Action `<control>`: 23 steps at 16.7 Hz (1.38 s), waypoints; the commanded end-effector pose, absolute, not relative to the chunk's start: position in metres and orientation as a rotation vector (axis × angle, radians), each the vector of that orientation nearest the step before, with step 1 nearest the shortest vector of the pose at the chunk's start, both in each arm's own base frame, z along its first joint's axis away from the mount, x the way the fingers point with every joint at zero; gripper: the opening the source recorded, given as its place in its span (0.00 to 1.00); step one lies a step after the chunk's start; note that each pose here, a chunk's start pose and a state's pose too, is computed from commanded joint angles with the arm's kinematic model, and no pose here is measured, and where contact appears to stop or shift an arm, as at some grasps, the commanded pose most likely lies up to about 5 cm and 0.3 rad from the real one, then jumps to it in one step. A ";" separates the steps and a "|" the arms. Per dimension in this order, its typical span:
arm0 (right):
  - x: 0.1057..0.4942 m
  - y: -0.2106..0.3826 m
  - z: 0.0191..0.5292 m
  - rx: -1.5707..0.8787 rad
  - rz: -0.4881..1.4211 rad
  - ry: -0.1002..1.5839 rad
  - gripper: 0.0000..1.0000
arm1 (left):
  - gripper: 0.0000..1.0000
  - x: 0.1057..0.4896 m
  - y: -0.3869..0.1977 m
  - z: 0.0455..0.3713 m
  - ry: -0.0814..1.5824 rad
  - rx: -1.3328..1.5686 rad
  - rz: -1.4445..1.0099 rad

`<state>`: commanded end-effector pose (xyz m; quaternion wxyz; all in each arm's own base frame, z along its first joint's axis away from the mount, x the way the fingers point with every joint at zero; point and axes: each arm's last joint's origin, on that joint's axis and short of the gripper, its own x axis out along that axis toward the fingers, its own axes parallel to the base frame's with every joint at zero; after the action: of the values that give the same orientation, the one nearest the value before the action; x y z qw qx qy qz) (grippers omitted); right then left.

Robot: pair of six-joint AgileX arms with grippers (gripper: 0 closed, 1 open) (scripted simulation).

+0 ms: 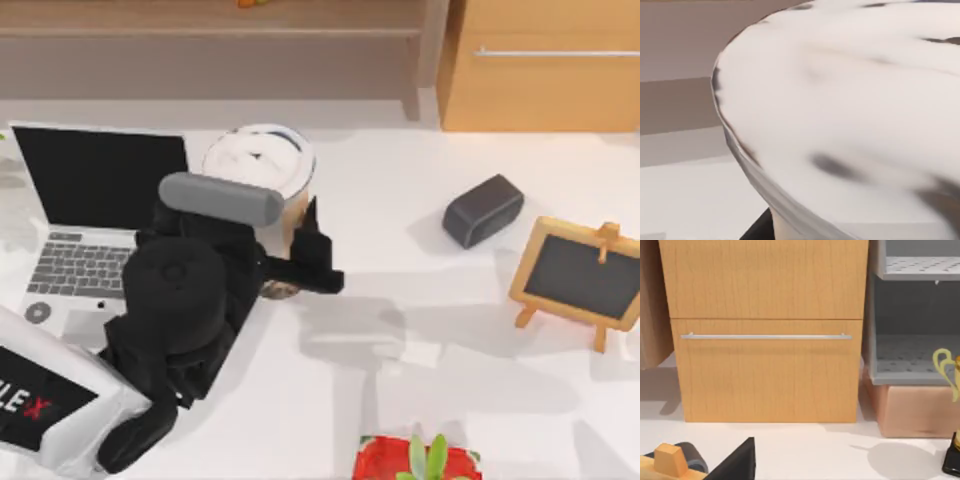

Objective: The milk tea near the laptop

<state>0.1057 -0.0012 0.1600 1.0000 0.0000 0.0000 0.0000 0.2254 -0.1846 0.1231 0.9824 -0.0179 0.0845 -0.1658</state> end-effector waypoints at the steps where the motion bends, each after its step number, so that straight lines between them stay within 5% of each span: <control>1: 0.106 -0.001 0.160 0.000 0.000 0.000 1.00 | 0.00 0.223 -0.190 0.123 0.176 -0.033 -0.287; 8: 0.106 -0.001 0.160 0.000 0.000 0.000 1.00 | 0.00 0.216 -0.211 0.129 0.172 -0.011 -0.036; 23: 0.106 -0.001 0.160 0.000 0.000 0.000 1.00 | 0.00 0.230 -0.211 0.155 0.045 -0.159 0.033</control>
<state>0.1057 -0.0012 0.1600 1.0000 0.0000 0.0000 0.0000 0.2303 -0.2107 0.1555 0.9965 -0.0792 0.0224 0.0166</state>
